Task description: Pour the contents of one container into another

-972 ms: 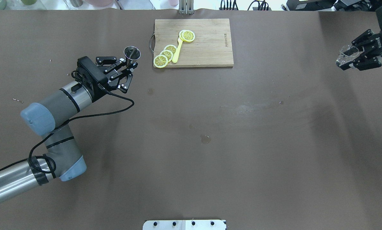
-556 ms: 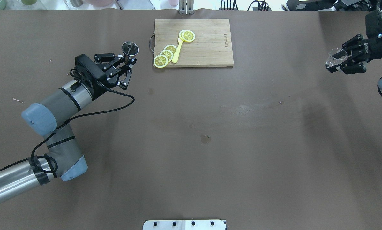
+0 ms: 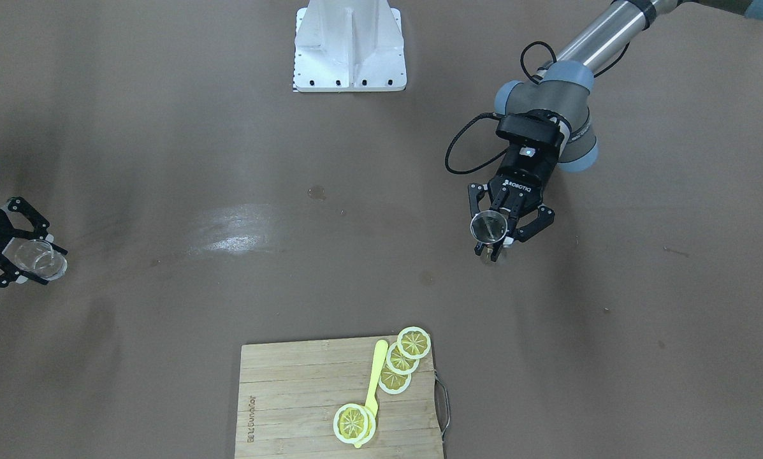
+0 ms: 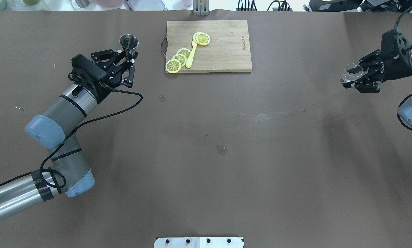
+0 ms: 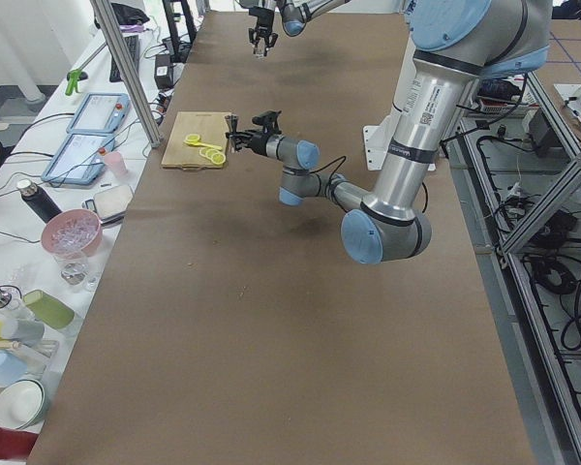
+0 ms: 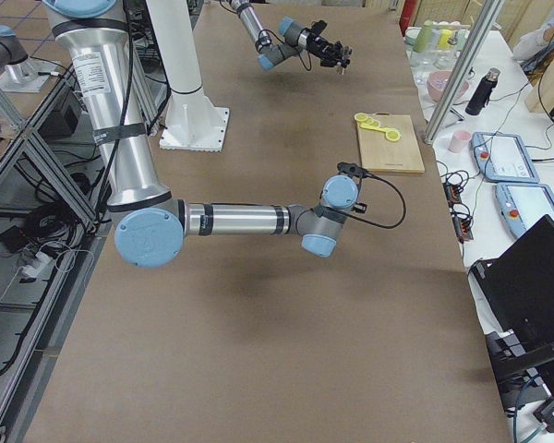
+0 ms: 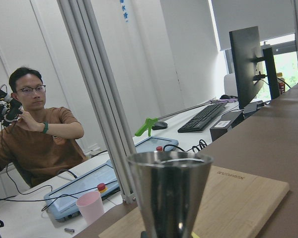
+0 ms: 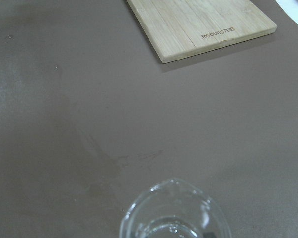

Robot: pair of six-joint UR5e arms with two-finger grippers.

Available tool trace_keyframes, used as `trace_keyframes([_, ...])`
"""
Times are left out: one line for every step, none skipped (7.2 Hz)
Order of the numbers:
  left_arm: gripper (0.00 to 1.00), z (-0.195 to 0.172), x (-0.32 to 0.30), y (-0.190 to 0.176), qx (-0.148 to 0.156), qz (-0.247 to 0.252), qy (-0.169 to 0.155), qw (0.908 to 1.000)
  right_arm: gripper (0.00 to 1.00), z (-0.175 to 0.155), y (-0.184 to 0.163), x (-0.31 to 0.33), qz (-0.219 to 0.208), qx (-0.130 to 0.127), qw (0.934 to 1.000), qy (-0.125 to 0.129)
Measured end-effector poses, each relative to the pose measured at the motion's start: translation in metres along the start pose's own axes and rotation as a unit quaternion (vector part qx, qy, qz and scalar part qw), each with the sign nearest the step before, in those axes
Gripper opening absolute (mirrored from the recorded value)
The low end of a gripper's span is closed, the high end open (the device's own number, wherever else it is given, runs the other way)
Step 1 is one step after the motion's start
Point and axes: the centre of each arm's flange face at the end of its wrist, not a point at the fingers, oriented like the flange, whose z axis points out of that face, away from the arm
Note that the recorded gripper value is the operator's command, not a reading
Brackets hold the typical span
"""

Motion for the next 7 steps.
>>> trace_keyframes([0.00, -0.005, 0.006, 0.004, 0.008, -0.024, -0.032, 0.9992, 0.00, 0.012, 0.005, -0.011, -0.004, -0.003, 1.0000, 0.005])
trace_keyframes([0.00, -0.012, 0.013, 0.009, 0.016, -0.049, -0.062, 0.9968, 0.00, 0.024, 0.011, -0.026, -0.001, -0.007, 1.0000, 0.006])
trace_keyframes([0.00, -0.017, 0.018, 0.012, 0.023, -0.063, -0.085, 0.9941, 0.00, 0.032, 0.018, -0.042, 0.006, -0.010, 0.9999, 0.007])
trace_keyframes([0.00, -0.023, 0.024, 0.017, 0.029, -0.077, -0.107, 0.9909, 0.00, 0.038, 0.026, -0.058, 0.009, -0.009, 0.9999, 0.011])
trace_keyframes([0.00, -0.031, 0.029, 0.023, 0.034, -0.091, -0.127, 0.9871, 0.00, 0.045, 0.033, -0.074, 0.016, -0.003, 0.9998, 0.014])
trace_keyframes([0.00, -0.039, 0.037, 0.028, 0.041, -0.105, -0.147, 0.9827, 0.00, 0.052, 0.040, -0.087, 0.025, 0.004, 0.9995, 0.017])
trace_keyframes([0.00, -0.046, 0.046, 0.032, 0.046, -0.119, -0.163, 0.9784, 0.00, 0.057, 0.045, -0.095, 0.030, 0.009, 0.9993, 0.019])
